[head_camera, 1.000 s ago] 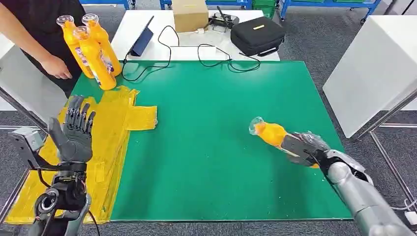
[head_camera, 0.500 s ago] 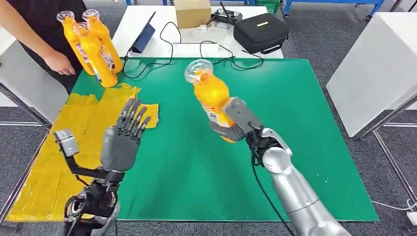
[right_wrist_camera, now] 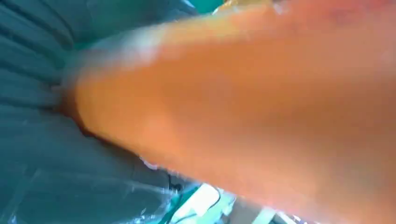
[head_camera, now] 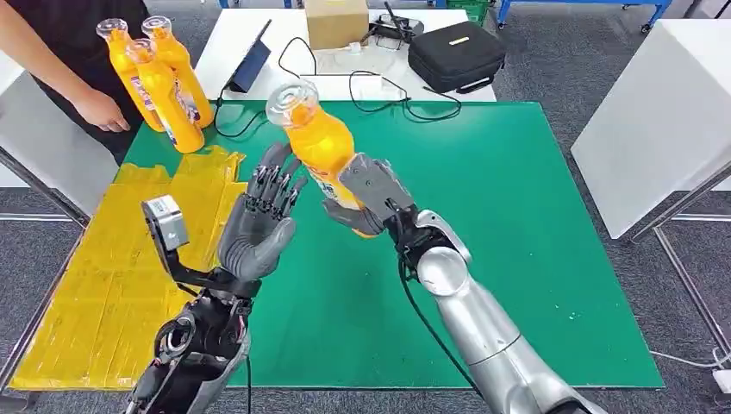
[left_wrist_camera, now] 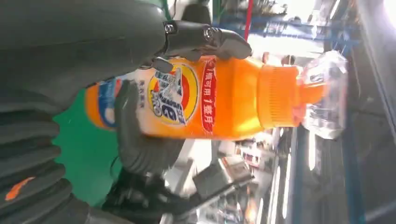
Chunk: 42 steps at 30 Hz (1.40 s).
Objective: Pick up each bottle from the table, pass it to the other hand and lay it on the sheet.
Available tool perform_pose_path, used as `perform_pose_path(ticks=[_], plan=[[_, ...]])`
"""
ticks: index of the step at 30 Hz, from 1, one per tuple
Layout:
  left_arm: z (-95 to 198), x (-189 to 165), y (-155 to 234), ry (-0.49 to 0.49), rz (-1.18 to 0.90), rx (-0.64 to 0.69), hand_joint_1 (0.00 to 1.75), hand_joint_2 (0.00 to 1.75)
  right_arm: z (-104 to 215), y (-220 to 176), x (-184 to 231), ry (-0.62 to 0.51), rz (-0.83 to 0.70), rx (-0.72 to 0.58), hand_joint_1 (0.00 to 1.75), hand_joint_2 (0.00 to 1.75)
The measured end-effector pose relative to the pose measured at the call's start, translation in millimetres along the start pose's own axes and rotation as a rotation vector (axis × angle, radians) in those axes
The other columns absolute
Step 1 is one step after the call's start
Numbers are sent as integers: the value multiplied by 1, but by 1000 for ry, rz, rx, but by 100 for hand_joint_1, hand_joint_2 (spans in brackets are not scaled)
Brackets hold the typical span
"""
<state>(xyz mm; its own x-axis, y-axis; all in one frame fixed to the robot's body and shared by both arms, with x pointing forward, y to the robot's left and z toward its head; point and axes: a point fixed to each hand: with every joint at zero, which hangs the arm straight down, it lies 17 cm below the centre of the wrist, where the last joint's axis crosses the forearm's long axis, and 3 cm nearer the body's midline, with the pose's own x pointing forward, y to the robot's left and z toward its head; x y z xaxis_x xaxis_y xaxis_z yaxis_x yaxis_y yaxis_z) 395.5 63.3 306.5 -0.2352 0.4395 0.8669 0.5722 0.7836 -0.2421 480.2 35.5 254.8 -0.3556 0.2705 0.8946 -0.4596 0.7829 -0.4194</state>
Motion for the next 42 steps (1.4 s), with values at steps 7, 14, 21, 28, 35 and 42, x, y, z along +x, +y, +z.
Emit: perform_pose_path(ticks=[7, 14, 21, 28, 35, 42], plan=[[-13, -7, 16, 33, -24, 62, 0, 175, -6, 9, -4, 24, 7, 17, 175, 175], [-23, -9, 35, 47, -88, 130, 0, 175, -4, 33, -3, 31, 13, 71, 175, 175], [-25, -8, 55, 61, -173, 180, 0, 175, -3, 36, -6, 47, 41, 75, 175, 175], [-23, -10, 64, 78, -216, 190, 0, 175, -3, 36, -6, 49, 56, 76, 175, 175], [-22, -15, 69, 110, -264, 191, 0, 175, 0, 48, -7, 49, 78, 97, 175, 175], [-20, -25, 60, 158, -278, 122, 0, 175, 1, 51, -9, 54, 111, 103, 175, 175]])
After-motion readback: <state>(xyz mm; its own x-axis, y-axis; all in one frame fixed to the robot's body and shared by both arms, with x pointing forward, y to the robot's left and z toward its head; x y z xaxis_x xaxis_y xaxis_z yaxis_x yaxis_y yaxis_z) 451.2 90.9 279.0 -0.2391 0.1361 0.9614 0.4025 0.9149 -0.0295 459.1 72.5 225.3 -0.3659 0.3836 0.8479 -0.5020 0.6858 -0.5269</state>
